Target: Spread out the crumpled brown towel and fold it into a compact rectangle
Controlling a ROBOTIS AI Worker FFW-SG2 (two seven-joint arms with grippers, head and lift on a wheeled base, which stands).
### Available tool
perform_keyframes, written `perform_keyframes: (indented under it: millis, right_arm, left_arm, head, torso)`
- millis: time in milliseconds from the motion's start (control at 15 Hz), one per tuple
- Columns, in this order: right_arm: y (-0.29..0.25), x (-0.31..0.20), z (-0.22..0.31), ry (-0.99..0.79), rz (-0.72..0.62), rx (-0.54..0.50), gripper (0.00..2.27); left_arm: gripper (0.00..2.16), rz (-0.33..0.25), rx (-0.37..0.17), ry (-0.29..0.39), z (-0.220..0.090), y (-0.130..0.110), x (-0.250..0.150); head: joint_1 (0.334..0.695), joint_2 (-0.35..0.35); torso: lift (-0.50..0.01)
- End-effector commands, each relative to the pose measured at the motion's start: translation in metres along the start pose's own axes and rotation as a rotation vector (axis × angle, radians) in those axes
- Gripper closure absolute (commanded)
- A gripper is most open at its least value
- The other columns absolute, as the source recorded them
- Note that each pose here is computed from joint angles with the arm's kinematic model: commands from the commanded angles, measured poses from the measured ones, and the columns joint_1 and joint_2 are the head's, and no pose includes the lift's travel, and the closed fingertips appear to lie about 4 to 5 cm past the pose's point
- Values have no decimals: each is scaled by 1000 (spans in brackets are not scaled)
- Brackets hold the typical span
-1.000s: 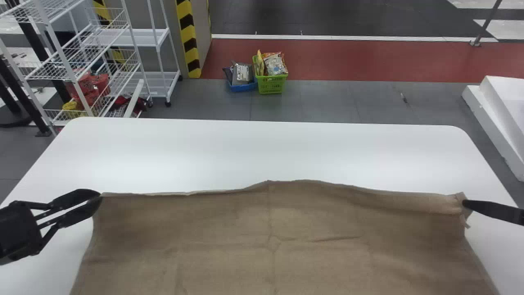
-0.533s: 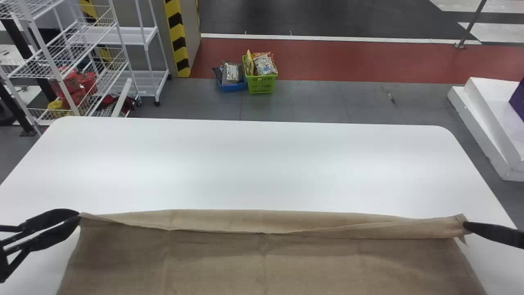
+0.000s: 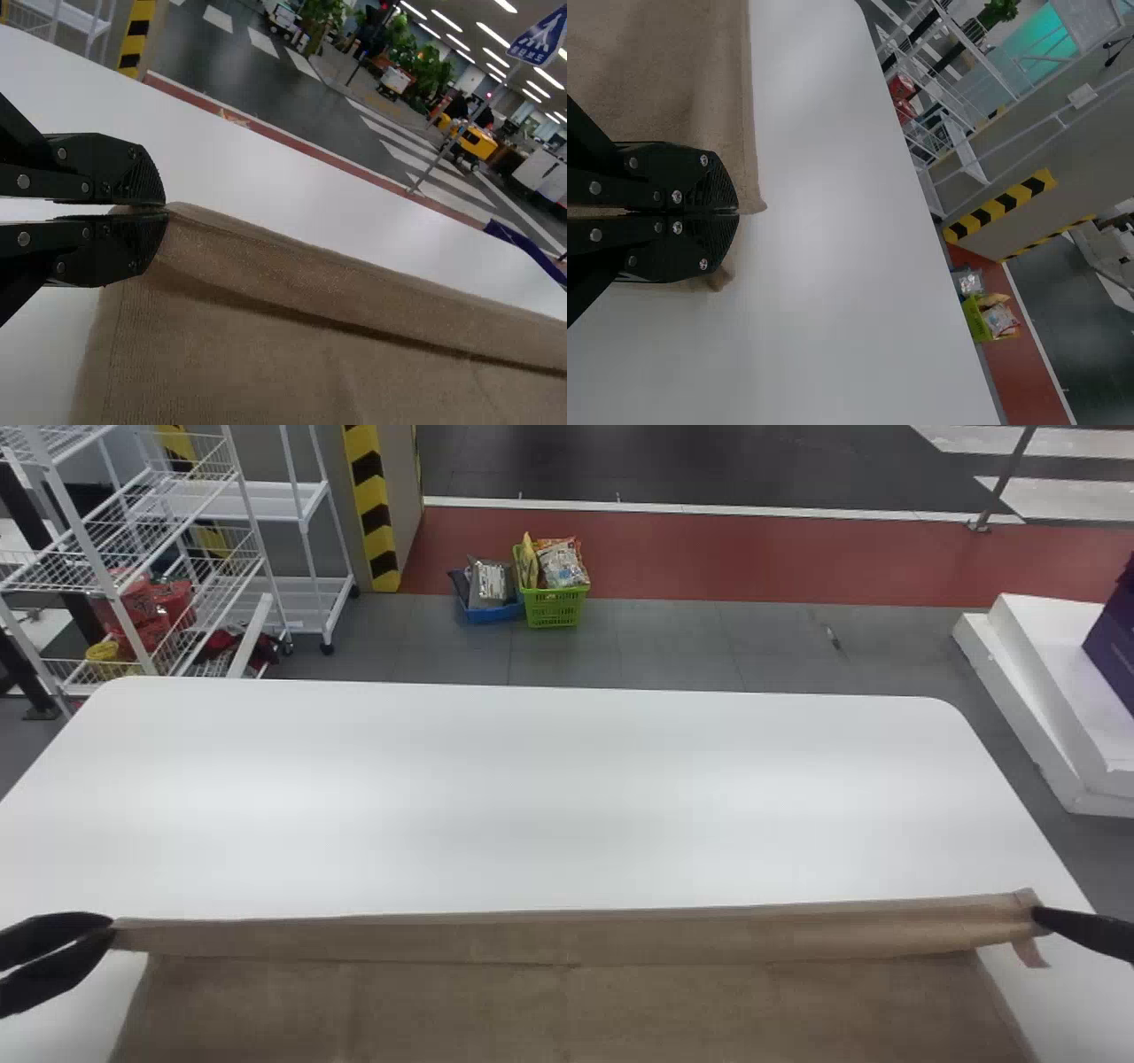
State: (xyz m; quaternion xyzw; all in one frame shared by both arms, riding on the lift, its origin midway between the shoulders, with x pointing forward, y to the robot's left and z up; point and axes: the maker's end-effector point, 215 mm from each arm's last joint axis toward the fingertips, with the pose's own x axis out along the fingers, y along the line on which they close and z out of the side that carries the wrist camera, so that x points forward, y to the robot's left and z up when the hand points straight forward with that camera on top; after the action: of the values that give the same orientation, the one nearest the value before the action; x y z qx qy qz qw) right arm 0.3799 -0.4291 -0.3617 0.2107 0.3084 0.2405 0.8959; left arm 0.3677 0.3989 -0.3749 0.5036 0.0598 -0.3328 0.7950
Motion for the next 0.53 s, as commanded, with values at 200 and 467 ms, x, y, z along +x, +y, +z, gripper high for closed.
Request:
perform_keyframes:
  millis: [200, 467]
  right_arm:
    - [10, -3, -25, 34, 9, -1, 1106]
    - [12, -3, -33, 47, 9, -20, 1106]
  left_arm:
    - [1062, -9, 81, -46, 16, -11, -15]
    - [1062, -47, 200, -84, 32, -32, -27]
  head:
    - [695, -45]
    - [695, -48]
  torso:
    - [-127]
    - [-127]
